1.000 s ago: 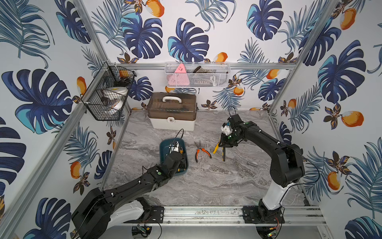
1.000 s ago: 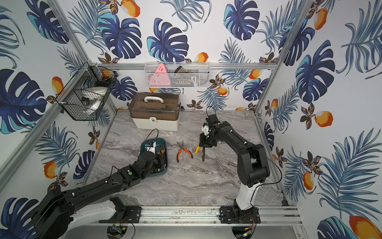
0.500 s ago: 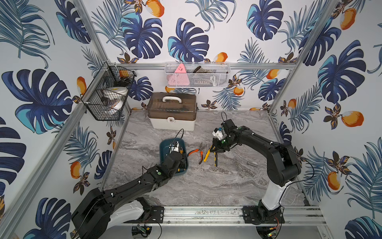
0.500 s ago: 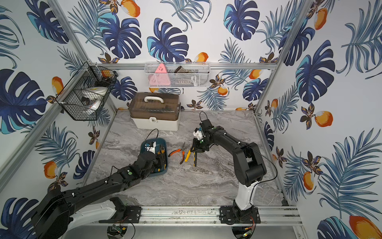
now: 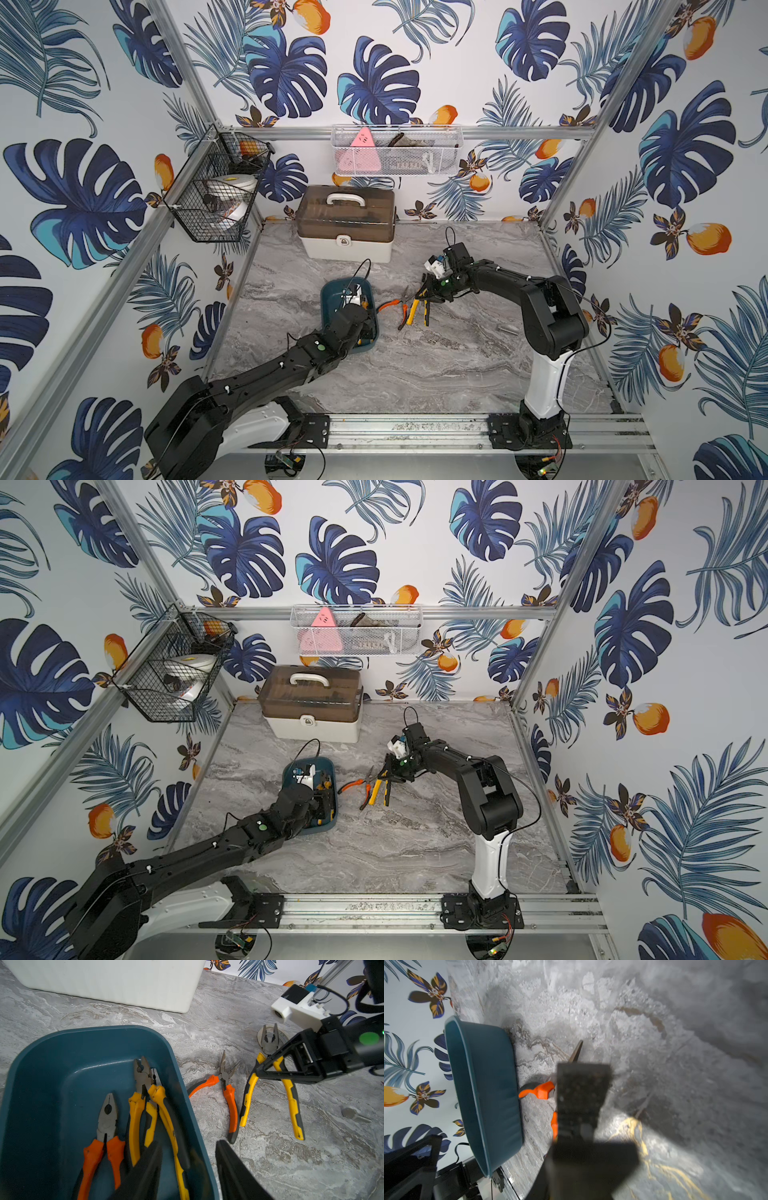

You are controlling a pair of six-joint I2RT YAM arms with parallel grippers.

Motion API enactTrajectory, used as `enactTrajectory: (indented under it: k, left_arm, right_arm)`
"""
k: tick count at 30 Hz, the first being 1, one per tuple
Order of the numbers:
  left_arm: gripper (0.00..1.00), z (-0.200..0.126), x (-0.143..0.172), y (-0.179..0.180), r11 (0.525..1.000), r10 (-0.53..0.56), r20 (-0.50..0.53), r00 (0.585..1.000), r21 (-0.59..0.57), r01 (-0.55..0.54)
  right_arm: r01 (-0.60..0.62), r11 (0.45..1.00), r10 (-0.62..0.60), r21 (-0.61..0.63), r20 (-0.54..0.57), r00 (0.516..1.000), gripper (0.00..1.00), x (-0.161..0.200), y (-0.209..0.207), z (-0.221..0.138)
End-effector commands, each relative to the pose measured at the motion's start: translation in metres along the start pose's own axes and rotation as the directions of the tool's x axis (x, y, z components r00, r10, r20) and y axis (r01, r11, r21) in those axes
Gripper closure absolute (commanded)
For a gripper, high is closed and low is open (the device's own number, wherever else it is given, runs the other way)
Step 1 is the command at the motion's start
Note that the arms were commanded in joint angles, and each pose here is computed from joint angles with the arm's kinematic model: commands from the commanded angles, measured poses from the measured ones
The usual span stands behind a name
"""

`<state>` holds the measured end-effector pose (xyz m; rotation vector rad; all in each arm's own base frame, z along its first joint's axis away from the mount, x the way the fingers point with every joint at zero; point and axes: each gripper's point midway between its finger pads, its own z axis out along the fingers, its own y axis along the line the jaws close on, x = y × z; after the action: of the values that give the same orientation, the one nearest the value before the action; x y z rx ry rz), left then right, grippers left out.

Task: Take the pliers out of the storage box
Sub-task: Adjust the pliers at the center of the board, then place the pliers at the center of the board.

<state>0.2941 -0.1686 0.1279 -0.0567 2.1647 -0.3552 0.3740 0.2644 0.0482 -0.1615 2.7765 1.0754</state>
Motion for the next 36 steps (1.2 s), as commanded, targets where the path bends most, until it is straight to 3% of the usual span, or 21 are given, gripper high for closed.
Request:
enactTrajectory:
  k: [1, 4, 14, 18, 25, 32, 36]
  left_arm:
    - [0.49, -0.001, -0.008, -0.005, 1.0, 0.004, 0.027, 1.0, 0.018, -0.004]
    - [0.49, -0.002, -0.009, -0.005, 1.0, 0.002, 0.03, 1.0, 0.02, -0.003]
    - [0.5, -0.002, -0.008, -0.005, 1.0, 0.003, 0.025, 1.0, 0.023, -0.003]
    - [0.5, -0.001, -0.008, -0.005, 1.0, 0.003, 0.025, 1.0, 0.023, -0.004]
    - [0.5, 0.0, -0.008, -0.005, 1.0, 0.01, 0.021, 1.0, 0.017, -0.011]
    - [0.5, 0.0, -0.01, -0.007, 0.999, 0.028, 0.023, 0.999, 0.019, -0.029]
    - [0.51, 0.006, -0.009, -0.018, 0.999, 0.025, -0.016, 1.0, 0.046, -0.024]
  right_arm:
    - [0.0, 0.998, -0.003, 0.063, 0.051, 0.999, 0.89, -0.005, -0.022, 0.014]
    - [-0.023, 0.999, 0.019, 0.049, 0.08, 0.997, 0.85, -0.007, -0.031, 0.027]
    - [-0.063, 0.998, 0.06, 0.03, 0.112, 0.992, 0.87, -0.014, -0.038, 0.039]
    - [-0.03, 1.0, 0.029, 0.009, 0.119, 0.993, 0.94, -0.012, -0.024, 0.024]
    - [0.053, 0.998, -0.05, -0.025, 0.124, 0.991, 0.97, -0.008, 0.014, -0.018]
    - [0.021, 0.998, -0.025, 0.057, 0.068, 0.997, 0.96, 0.02, -0.014, -0.02]
    - [-0.014, 1.0, 0.014, 0.009, 0.061, 0.998, 0.96, 0.018, -0.026, -0.007]
